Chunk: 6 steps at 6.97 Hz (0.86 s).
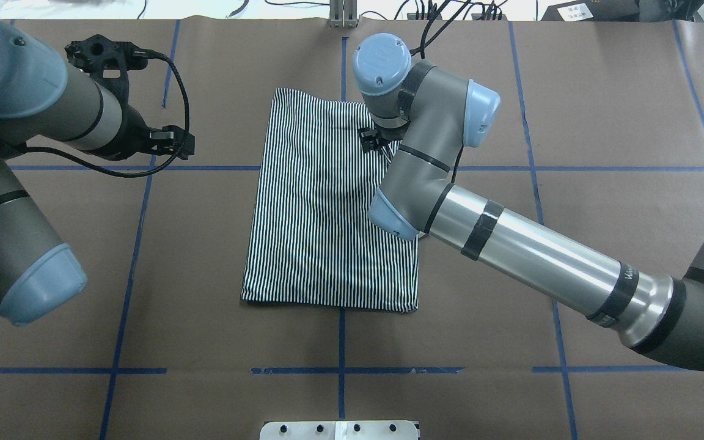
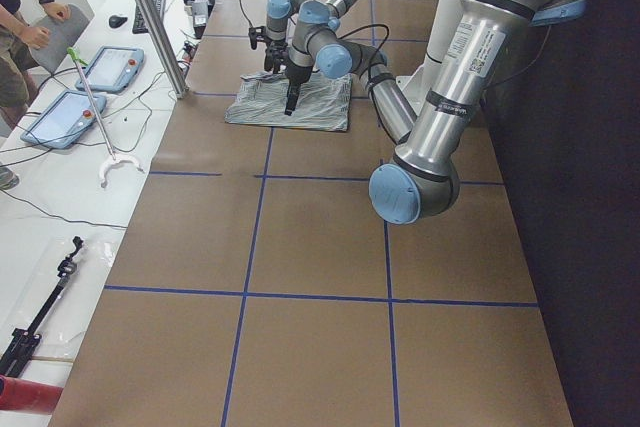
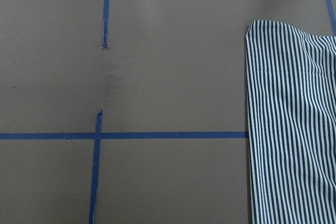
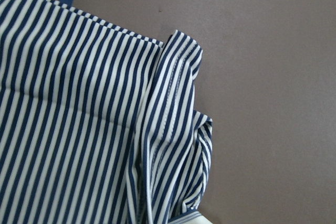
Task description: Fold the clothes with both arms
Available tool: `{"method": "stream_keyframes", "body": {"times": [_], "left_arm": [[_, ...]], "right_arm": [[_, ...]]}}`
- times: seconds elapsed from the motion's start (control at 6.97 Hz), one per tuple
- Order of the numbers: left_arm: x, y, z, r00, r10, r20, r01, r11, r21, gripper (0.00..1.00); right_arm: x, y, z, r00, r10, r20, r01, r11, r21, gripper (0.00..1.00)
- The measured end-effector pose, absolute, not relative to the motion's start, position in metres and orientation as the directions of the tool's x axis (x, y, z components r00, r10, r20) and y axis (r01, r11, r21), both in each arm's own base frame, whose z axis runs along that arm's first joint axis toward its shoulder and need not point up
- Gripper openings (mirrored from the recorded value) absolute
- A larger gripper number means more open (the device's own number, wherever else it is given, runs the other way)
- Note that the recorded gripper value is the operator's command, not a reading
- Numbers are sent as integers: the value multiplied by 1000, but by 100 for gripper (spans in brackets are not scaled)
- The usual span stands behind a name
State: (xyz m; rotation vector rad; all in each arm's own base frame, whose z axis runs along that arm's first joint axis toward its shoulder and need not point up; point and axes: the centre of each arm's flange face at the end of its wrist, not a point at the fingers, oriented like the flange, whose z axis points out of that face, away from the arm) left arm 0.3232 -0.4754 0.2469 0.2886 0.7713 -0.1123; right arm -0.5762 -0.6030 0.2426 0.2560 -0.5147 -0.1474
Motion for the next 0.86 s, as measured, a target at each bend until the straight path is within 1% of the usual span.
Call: {"method": "stream_keyframes", "body": {"times": [0.43,0.72,0.86], "left_arm": [[322,-476,250,716,3,-698,204,955,214,100],[323,-476,250,716,3,-698,202,956,212,100],[324,-476,251,716,2,-698,202,957,210,100]], "right_arm": [[-599,-599,263,882,-210,422,89,953,288,100],[-587,-608,272,886,-227,405,106,948,299,100],[-567,-617,289,885,-255,389,132,940,315,100]]}}
